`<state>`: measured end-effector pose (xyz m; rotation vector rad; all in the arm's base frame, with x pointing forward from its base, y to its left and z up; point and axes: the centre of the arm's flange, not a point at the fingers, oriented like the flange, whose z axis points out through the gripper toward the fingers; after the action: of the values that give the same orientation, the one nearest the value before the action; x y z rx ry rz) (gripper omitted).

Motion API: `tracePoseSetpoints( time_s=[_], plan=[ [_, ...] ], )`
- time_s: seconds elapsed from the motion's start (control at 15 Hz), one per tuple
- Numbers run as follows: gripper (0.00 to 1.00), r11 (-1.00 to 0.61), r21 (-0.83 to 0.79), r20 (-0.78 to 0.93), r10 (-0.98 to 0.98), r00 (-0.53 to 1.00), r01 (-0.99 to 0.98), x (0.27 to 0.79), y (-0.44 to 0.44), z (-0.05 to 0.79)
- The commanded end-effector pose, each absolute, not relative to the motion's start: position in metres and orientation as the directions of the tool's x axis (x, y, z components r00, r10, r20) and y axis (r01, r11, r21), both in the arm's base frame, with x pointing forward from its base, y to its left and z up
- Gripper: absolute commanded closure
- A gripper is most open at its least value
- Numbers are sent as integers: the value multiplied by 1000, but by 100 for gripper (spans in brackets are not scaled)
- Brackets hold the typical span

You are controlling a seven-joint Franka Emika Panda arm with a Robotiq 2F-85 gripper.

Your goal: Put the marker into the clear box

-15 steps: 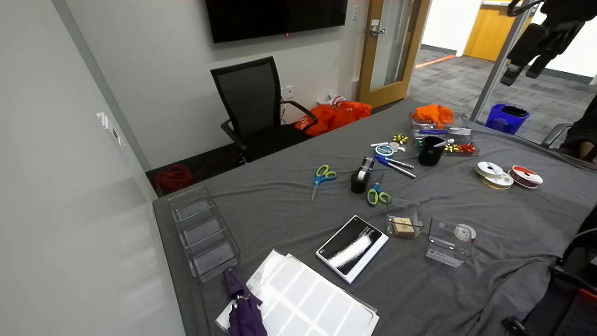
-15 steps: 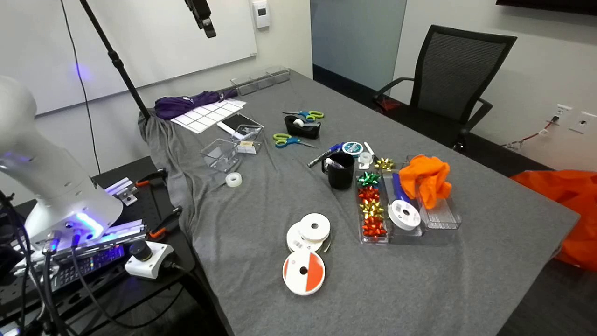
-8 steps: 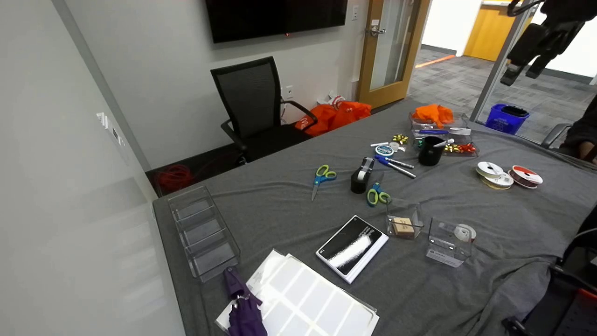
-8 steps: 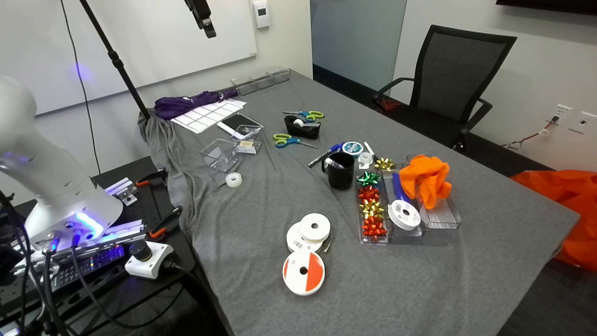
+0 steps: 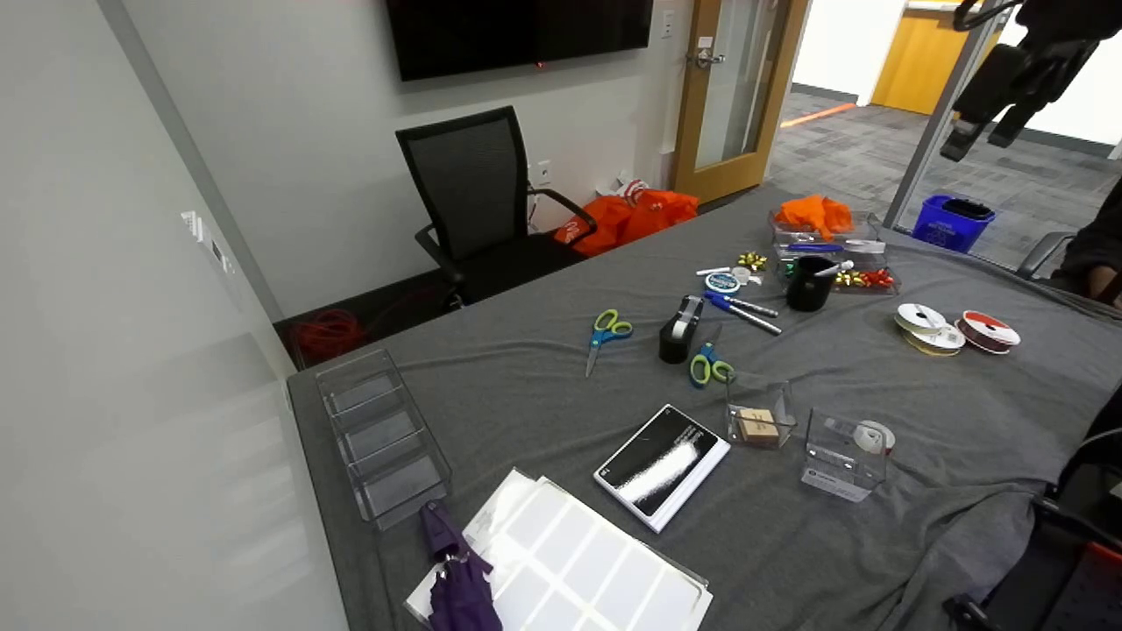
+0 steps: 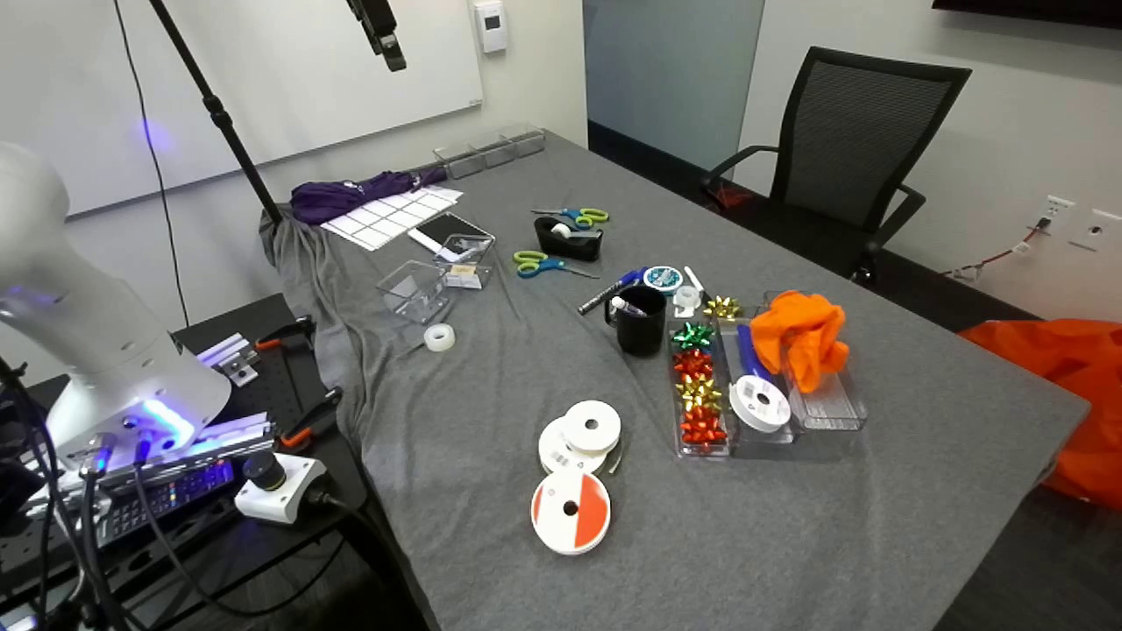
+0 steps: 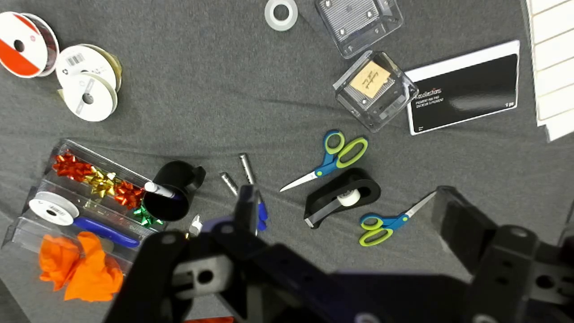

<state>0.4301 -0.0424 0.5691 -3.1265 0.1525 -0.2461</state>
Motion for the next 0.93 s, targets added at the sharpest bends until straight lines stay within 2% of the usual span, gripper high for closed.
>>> tracePoseSetpoints(
  time_s=[0.0, 0.53, 0.87],
  plan=[
    [0, -995, -9, 156, -97, 983, -97, 430, -42, 569],
    [0, -995, -9, 156, -97, 983, -97, 430, -42, 569],
    [0, -985, -23, 149, -175, 973, -173, 455, -58, 553]
  ],
)
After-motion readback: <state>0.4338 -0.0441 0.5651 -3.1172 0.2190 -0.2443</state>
